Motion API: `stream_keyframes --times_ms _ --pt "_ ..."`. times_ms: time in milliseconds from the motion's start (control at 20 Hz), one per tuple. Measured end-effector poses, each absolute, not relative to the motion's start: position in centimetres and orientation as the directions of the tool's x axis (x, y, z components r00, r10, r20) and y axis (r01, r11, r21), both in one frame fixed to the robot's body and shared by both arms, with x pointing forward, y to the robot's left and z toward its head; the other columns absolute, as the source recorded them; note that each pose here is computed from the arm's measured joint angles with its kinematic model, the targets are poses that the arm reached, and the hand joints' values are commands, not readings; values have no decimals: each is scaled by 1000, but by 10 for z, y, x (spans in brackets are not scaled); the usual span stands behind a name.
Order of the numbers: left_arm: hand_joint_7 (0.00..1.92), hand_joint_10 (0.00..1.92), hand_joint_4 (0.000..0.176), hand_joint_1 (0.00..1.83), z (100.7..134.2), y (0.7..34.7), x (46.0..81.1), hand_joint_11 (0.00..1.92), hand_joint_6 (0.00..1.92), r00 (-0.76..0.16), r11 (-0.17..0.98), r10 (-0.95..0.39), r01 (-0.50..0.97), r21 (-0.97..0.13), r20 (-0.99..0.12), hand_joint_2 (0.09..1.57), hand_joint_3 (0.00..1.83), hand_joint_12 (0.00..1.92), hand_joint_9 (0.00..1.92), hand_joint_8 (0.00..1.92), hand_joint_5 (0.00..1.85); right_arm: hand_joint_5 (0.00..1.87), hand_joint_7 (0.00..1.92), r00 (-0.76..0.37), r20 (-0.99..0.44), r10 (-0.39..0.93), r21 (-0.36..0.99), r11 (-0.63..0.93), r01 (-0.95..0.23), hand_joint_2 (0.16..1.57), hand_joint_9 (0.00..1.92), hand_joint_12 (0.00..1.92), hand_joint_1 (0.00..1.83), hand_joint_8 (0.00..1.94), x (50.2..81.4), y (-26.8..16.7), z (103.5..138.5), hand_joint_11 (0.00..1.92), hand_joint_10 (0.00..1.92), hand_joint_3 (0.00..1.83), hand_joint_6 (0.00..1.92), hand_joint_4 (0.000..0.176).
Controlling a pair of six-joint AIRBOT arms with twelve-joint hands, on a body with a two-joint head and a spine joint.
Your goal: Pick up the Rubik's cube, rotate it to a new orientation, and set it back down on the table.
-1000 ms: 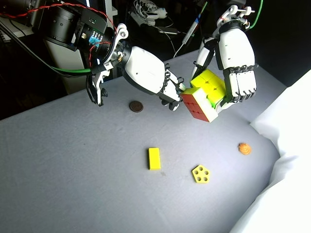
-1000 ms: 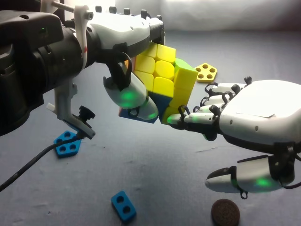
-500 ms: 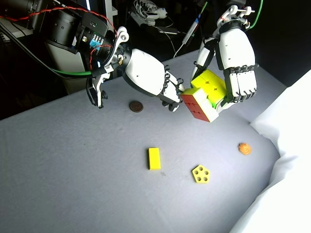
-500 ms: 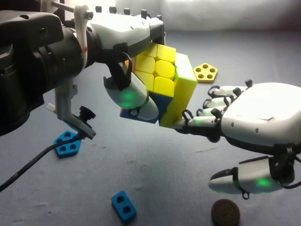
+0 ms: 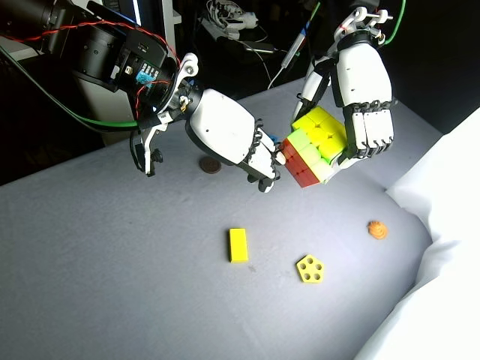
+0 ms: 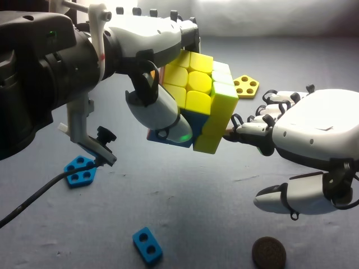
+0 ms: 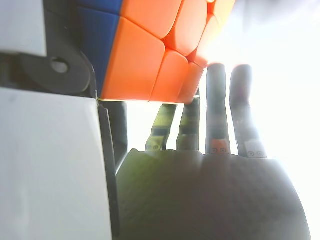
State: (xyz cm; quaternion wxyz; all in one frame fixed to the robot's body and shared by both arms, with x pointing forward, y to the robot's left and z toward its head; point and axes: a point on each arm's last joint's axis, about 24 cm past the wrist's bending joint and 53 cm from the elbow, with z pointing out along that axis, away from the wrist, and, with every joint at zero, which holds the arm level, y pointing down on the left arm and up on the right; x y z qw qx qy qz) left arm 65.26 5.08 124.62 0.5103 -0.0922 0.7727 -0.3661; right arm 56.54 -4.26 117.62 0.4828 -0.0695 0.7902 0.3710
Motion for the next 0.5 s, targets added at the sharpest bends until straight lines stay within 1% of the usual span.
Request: stream_keyframes --times_ms 50,100,150,200,250,350,400,450,500 --pt "0 1921 0 1098 1246 51 653 1 1709 -462 715 -516 231 -660 -721 969 0 1921 34 1905 130 134 306 -524 -814 249 520 715 -468 1177 209 1081 458 1353 565 -43 1176 0 1325 0 6 0" --pt "0 1921 0 1090 1246 51 653 0 1708 -462 715 -516 231 -659 -721 972 0 1921 45 1901 134 131 289 -527 -813 248 521 715 -466 1175 199 1079 462 1341 565 -42 1175 0 1316 0 3 0" --pt "0 1921 0 1078 1246 51 653 20 1730 -463 715 -517 231 -661 -720 947 0 1921 56 1898 100 142 319 -539 -805 247 522 726 -448 1179 219 1101 449 1345 563 -44 1172 0 1308 0 6 0" --pt "0 1921 0 1066 1246 50 652 16 1727 -464 713 -516 233 -662 -720 942 0 1921 47 1892 102 142 308 -553 -795 249 529 729 -433 1179 212 1078 448 1351 559 -46 1169 0 1302 0 4 0" --pt "0 1921 0 1095 1246 50 652 19 1758 -465 713 -516 233 -662 -719 962 1 1921 62 1901 111 141 284 -555 -798 233 517 737 -434 1180 202 1073 457 1337 552 -49 1166 0 1295 0 3 0" --pt "0 1921 0 1131 1246 50 652 50 1757 -464 713 -517 231 -661 -719 972 5 1921 78 1891 126 132 297 -558 -799 224 512 740 -436 1185 199 1049 447 1335 540 -53 1168 0 1292 1 1 0" --pt "0 1921 0 1125 1246 50 652 32 1732 -464 713 -517 231 -662 -719 994 12 1921 52 1884 102 135 308 -558 -800 221 510 739 -439 1185 204 1044 445 1342 536 -54 1170 0 1297 1 2 0" --pt "0 1921 0 1102 1246 50 652 6 1724 -465 712 -517 231 -663 -718 974 2 1921 46 1880 109 140 300 -563 -798 218 513 734 -444 1179 208 1071 452 1337 533 -52 1170 0 1297 0 3 0" --pt "0 1921 0 1122 1246 50 652 9 1730 -466 712 -518 230 -663 -718 1003 14 1921 58 1877 116 135 300 -564 -797 216 516 730 -448 1187 208 1050 440 1355 532 -50 1171 0 1304 2 1 0"
